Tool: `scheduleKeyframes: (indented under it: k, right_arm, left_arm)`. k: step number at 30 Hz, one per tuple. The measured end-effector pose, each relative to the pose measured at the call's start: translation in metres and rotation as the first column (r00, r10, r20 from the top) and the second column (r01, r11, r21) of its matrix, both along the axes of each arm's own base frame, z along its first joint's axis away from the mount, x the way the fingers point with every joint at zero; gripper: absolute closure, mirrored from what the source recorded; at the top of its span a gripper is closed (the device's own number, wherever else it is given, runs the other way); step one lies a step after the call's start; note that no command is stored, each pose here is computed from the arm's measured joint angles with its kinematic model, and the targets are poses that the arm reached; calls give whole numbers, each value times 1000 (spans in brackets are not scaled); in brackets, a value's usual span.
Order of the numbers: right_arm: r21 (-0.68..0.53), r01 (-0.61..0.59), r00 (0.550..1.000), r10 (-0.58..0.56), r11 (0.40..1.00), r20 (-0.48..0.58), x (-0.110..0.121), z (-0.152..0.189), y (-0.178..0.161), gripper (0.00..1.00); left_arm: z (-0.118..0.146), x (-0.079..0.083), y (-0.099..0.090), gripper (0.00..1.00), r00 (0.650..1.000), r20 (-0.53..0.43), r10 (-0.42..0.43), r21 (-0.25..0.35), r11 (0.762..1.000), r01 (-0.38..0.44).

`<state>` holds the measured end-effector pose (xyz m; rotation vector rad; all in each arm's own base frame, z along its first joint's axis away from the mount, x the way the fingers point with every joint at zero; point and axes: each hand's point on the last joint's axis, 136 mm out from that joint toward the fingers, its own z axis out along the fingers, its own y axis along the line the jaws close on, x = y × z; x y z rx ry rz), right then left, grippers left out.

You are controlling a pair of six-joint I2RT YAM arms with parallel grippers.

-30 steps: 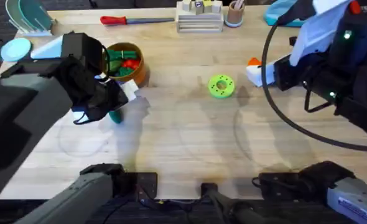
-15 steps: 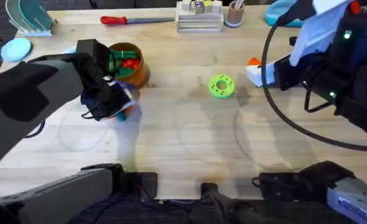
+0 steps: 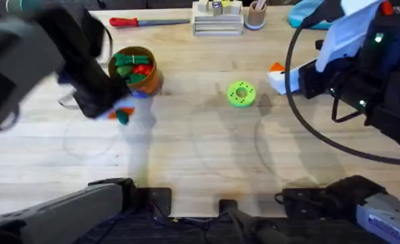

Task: Pick up the gripper from the table and insert it into the empty holder that is missing its gripper. Then pick up a screw, insert it into the mounting hole, and use the screwdriver to tighten it. Finally, clean up the table by picking up the vegetable and placing it into the bucket.

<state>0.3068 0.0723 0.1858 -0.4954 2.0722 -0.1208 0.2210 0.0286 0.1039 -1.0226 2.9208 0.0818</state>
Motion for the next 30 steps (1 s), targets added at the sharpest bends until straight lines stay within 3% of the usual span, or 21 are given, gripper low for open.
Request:
scheduleKeyframes:
  k: [5, 9, 13, 17, 23, 30]
  right_arm:
    - [0, 0, 1000, 0, 1000, 0, 0, 0, 0, 10]
    - [0, 0, 1000, 0, 1000, 0, 0, 0, 0, 10]
    - [0, 0, 1000, 0, 1000, 0, 0, 0, 0, 10]
    - [0, 0, 1000, 0, 1000, -1, 0, 0, 0, 10]
    - [-5, 0, 1000, 0, 1000, -15, 1, -5, 0, 10]
    - [-8, 0, 1000, -1, 1000, -25, 0, -7, 0, 10]
  left_arm:
    - [62, 41, 1, 980, 985, 174, -2, -1, 1000, 2]
    - [96, 80, 3, 980, 935, 354, -6, 8, 1000, 3]
    - [105, 103, 2, 980, 899, 437, -8, 1, 1000, 9]
    - [90, 111, 1, 965, 916, 401, 4, -17, 1000, 3]
    - [48, 120, -6, 772, 960, 281, 13, -72, 997, 8]
    - [46, 122, -12, 271, 959, 284, 28, -109, 994, 4]
